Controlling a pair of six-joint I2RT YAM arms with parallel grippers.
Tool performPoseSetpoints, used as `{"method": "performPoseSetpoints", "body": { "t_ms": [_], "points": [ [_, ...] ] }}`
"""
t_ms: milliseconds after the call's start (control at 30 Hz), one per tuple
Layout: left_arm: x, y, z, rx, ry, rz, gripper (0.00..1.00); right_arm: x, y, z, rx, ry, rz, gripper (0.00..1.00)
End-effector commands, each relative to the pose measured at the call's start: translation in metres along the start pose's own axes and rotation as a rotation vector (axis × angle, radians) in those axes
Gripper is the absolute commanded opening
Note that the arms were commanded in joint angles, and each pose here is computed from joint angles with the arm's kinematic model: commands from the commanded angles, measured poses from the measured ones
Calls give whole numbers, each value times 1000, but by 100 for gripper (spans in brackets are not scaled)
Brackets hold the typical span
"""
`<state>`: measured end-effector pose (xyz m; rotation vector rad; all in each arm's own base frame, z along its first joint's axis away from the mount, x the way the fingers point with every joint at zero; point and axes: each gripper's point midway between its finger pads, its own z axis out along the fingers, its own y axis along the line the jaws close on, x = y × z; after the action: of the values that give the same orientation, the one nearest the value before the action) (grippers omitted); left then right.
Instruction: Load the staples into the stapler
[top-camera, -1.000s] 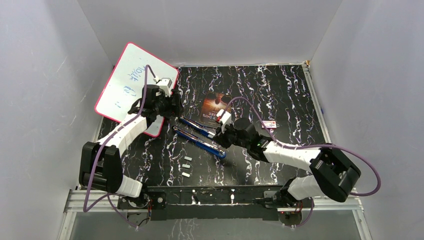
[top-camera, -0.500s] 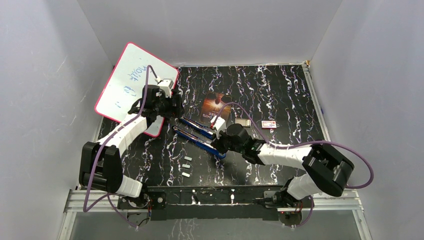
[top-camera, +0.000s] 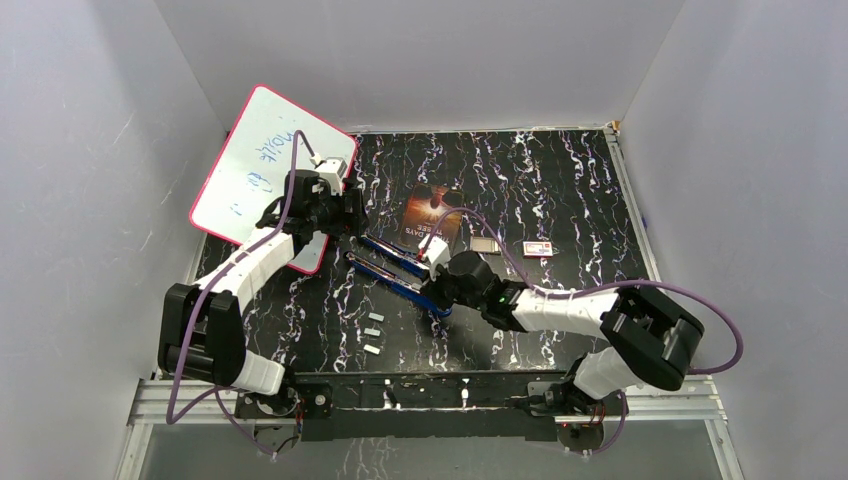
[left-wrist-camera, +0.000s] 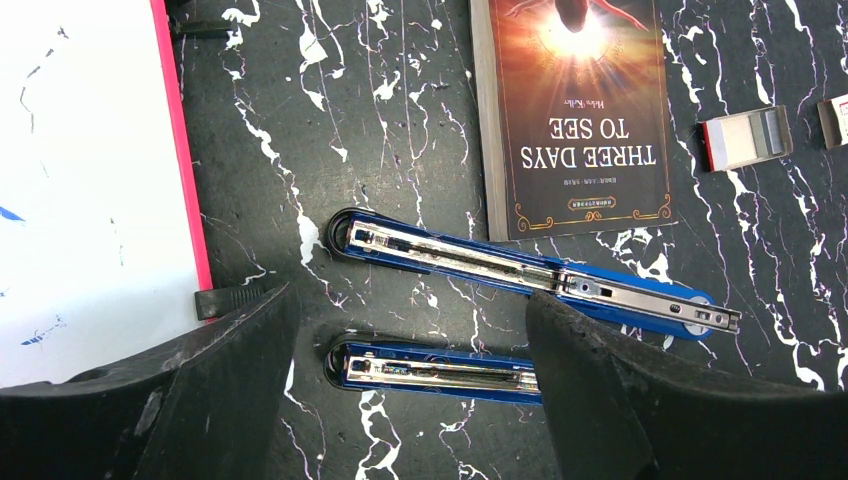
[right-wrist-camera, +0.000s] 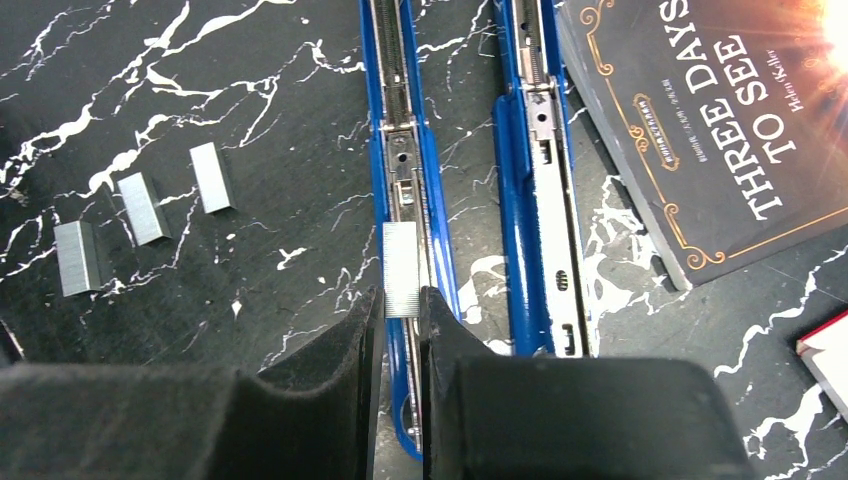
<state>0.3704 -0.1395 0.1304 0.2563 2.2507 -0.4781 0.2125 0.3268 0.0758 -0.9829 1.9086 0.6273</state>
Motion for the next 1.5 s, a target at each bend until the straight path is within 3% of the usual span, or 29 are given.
{"method": "performPoseSetpoints", "body": {
  "t_ms": [0,1467],
  "points": [
    [-12,-4,-2,16,-25,10,82,-37,8,5,4,-100,5,0],
    [-11,-3,-2,15,-23,8,84,-11,1,10,64,-9,32,0]
  ]
}}
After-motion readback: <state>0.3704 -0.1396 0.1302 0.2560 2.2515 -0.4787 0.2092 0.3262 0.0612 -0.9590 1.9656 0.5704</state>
